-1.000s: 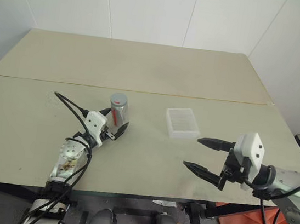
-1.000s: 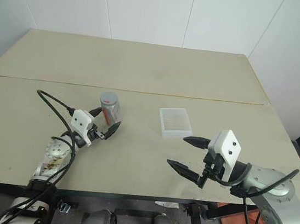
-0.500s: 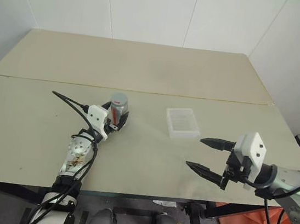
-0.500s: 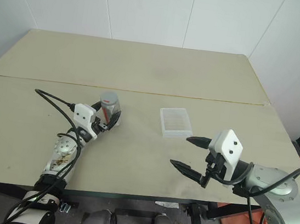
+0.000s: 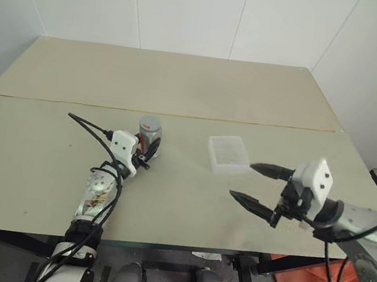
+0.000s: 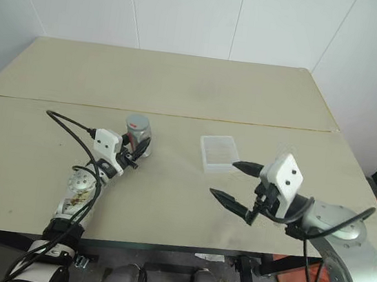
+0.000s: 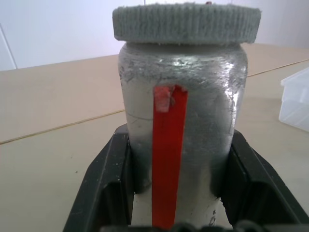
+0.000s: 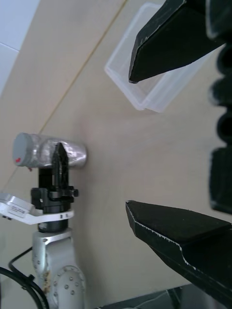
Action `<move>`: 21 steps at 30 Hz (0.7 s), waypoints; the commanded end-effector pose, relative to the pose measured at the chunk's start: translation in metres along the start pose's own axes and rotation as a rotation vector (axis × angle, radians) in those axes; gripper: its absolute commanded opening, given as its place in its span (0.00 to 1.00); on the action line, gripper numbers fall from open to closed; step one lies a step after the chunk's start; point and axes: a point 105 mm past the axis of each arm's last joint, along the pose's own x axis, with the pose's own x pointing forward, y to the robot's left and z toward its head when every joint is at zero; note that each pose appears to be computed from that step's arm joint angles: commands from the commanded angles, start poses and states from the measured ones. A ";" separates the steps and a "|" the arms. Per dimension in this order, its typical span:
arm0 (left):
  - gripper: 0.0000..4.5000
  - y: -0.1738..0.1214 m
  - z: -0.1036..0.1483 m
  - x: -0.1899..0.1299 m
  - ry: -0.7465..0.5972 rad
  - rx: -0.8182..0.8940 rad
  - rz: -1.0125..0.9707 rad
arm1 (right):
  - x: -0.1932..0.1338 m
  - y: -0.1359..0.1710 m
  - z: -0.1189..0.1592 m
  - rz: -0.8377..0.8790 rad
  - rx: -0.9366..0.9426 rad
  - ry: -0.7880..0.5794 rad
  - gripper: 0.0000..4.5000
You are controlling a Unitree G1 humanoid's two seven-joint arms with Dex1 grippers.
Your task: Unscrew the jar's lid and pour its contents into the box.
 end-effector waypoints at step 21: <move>0.43 -0.088 0.047 -0.003 -0.080 -0.015 -0.462 | 0.107 0.006 0.037 -0.205 0.016 -0.241 1.00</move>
